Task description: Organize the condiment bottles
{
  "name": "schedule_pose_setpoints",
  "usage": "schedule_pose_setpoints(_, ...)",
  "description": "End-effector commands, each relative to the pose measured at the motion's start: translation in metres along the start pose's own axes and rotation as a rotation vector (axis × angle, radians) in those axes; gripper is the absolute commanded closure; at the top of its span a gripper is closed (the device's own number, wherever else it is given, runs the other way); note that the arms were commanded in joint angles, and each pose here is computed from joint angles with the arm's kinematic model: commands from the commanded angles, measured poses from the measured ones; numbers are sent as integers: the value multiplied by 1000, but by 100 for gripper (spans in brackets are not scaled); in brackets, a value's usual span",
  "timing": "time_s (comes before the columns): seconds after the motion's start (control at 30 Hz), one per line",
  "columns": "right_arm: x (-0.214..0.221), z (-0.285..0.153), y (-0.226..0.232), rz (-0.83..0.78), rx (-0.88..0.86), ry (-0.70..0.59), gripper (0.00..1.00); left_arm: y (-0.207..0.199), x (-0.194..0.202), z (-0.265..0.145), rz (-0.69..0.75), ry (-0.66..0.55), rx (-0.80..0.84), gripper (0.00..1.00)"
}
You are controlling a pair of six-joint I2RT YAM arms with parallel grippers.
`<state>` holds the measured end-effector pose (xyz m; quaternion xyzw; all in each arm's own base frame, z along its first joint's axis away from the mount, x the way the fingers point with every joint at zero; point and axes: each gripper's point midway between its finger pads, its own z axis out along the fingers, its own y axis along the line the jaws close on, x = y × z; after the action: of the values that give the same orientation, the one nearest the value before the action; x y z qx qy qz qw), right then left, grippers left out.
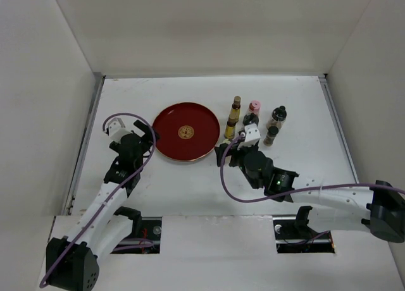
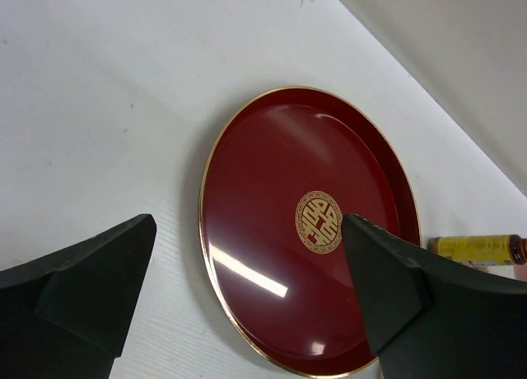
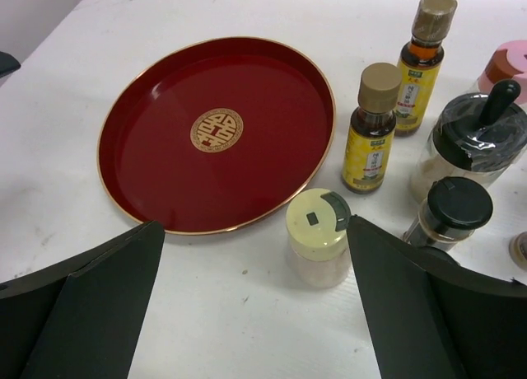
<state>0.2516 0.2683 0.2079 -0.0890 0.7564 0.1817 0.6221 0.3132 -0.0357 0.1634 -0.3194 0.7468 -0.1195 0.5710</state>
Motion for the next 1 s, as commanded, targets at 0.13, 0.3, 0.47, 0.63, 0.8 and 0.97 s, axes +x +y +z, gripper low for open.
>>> schedule_pose_setpoints(0.13, -45, -11, 16, 95, -33, -152, 14, -10, -14, -4, -6, -63, 83, 0)
schedule_pose_setpoints(0.3, -63, -21, 28, 131, -114, -161, 71, -10, -3, 1, -7, -31, 71, 0)
schedule_pose_setpoints(0.47, -74, -15, -3, 194, -34, -94, 90, -13, -3, -1, -39, -47, 88, 0)
schedule_pose_setpoints(0.63, -75, 3, -46, 207, 77, -4, 91, -8, 0, -1, -66, -63, 93, 0)
schedule_pose_setpoints(0.8, -61, 35, -73, 156, 199, 85, 79, 3, 8, 2, -87, -69, 79, 0)
schedule_pose_setpoints(0.97, -54, 59, -76, 112, 221, 114, 48, 7, 12, 2, -97, -84, 90, 0)
